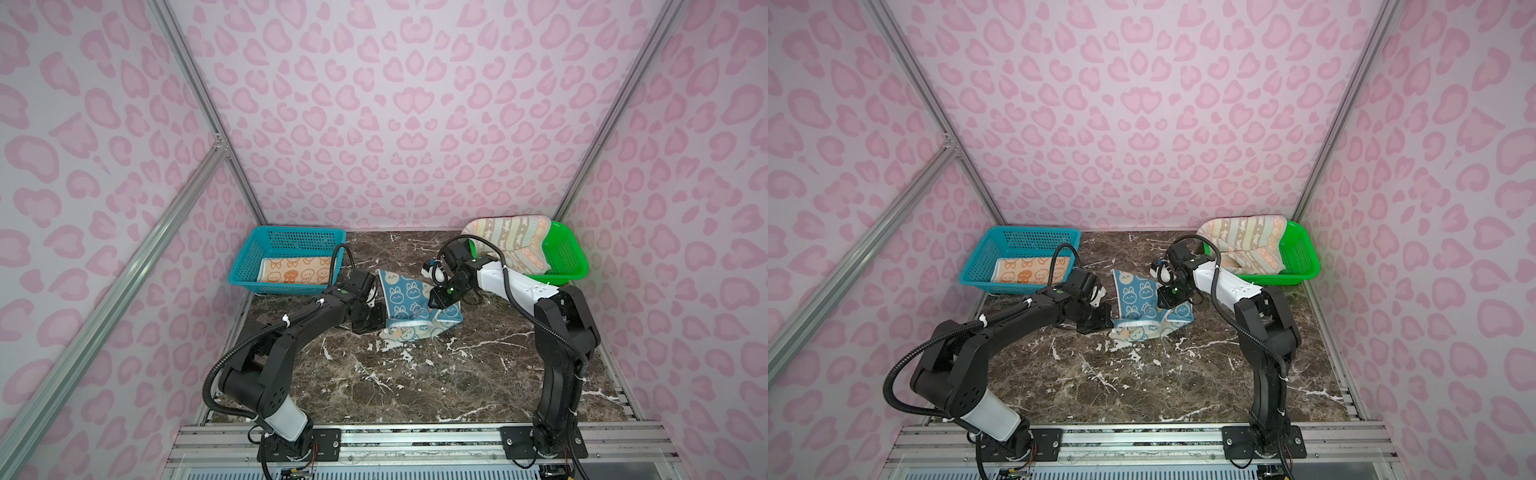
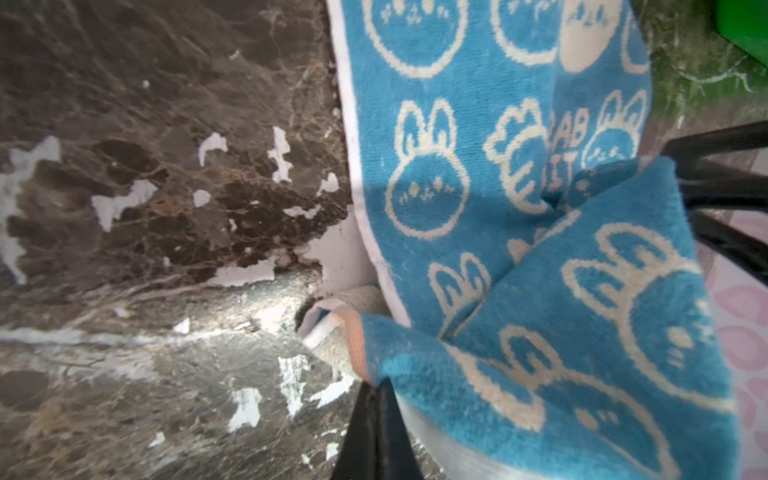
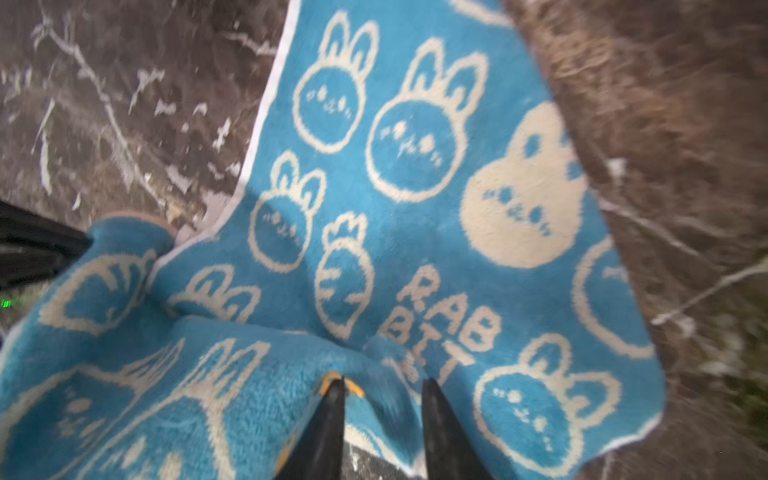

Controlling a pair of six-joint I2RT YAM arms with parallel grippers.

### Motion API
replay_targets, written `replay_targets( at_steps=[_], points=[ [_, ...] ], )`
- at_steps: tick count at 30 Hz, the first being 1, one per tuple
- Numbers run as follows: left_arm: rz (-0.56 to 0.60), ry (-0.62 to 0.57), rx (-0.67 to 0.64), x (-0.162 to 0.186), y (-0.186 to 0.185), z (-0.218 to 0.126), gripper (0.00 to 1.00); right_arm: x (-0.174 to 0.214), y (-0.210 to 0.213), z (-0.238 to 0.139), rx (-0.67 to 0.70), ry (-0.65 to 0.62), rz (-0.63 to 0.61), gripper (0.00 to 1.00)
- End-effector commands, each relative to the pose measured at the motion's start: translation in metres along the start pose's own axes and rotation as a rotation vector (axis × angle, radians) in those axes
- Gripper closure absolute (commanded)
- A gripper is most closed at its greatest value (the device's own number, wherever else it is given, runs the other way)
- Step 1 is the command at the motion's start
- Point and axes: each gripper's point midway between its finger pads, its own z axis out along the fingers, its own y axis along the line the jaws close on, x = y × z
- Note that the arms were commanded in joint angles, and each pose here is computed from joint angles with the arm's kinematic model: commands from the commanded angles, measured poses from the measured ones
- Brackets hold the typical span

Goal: Fold and stack the towels
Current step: 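Grasp another corner of the blue towel with the right gripper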

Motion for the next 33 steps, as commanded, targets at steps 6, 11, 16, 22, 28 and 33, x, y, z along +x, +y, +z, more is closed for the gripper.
replay_targets(
  at_steps=[6,11,16,22,28,33],
  points=[
    [-0.051,-0.034,-0.083,-0.012,0.019,0.013,0.96,-0.008,0.003,-0.041,0.011,-0.271,0.265,0.36],
    [-0.032,-0.031,-0.095,-0.009,0.023,0.013,0.96,0.022,0.025,-0.039,-0.174,-0.326,0.520,0.34],
    [-0.022,-0.031,-0.103,-0.006,0.026,0.013,0.96,0.029,0.037,-0.029,-0.301,-0.376,0.730,0.34],
    [-0.016,-0.042,-0.106,-0.006,0.027,0.009,0.97,0.029,0.044,-0.014,-0.411,-0.404,1.001,0.34],
    [-0.012,-0.042,-0.102,-0.006,0.026,0.009,0.96,0.040,0.050,0.010,-0.481,-0.380,1.219,0.36],
    [-0.008,-0.042,-0.102,-0.006,0.026,0.009,0.96,0.039,0.062,0.019,-0.500,-0.362,1.277,0.36]
  ],
)
